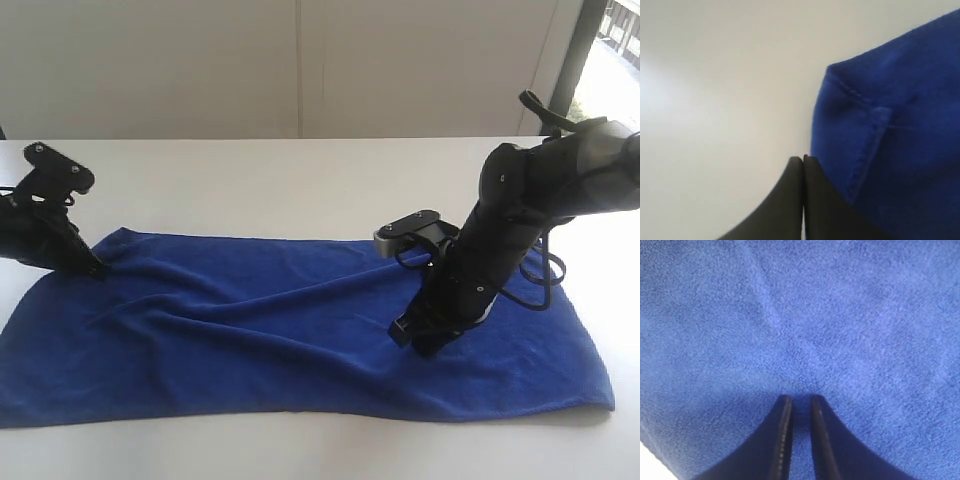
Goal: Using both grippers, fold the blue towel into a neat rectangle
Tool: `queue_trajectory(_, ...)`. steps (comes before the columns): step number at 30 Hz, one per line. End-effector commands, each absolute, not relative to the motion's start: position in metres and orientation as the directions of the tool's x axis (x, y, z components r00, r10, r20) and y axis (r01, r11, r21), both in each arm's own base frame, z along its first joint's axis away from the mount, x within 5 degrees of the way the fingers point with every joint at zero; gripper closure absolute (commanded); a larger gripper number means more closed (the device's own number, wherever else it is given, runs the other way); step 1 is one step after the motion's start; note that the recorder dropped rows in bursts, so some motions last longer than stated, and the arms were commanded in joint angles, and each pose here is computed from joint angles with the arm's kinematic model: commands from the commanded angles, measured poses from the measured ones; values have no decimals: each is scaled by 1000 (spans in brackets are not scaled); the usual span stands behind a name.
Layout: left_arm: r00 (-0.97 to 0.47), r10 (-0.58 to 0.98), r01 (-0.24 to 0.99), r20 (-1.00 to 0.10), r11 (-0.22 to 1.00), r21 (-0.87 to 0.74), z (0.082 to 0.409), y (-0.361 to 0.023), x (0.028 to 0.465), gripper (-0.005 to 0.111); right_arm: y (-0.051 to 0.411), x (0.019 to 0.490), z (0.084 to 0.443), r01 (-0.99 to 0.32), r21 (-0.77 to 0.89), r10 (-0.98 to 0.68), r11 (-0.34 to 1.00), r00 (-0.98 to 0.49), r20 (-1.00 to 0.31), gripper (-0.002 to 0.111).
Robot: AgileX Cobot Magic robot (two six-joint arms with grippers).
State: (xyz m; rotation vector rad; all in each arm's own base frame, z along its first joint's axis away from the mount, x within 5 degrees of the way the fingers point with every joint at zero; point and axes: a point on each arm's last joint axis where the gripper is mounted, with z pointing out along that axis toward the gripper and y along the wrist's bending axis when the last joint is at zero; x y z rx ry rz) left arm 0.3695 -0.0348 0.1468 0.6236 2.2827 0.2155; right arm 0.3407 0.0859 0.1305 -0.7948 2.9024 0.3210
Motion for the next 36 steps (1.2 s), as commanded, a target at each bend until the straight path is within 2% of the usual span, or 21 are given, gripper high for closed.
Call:
queue_trajectory(1,-655,392,275,-646,920,279,147,-14,372,106,85,333,116,-518,208,-513,829,-854,-85,94)
queue_trajectory(4,-655,327,251,-681,945,212,162,-16,370,106,85,333,116,-518,208,-513,829,-854,-85,94)
queue_trajectory(7,-628,383,467,-678,882,65,186,-47,363,106,85,333,116,-518,208,-513,829,-854,-85,94)
queue_trajectory(10,-635,439,592,-636,805,-35,182,-58,364,107,85,334,116,-519,201,-510,831,-855,-97,94)
queue_trajectory(13,-695,398,558,-598,824,-100,164,-56,369,107,85,333,116,-518,206,-512,830,-855,-89,94)
queue_trajectory(18,-717,391,522,-577,850,-73,144,-52,375,107,85,332,116,-518,212,-514,829,-854,-80,94)
queue_trajectory(30,-674,368,385,-641,915,120,145,-34,392,107,85,330,116,-516,224,-516,827,-854,-62,94)
queue_trajectory(36,-733,314,331,-603,940,85,127,-7,393,107,85,328,116,-515,234,-520,825,-853,-47,94)
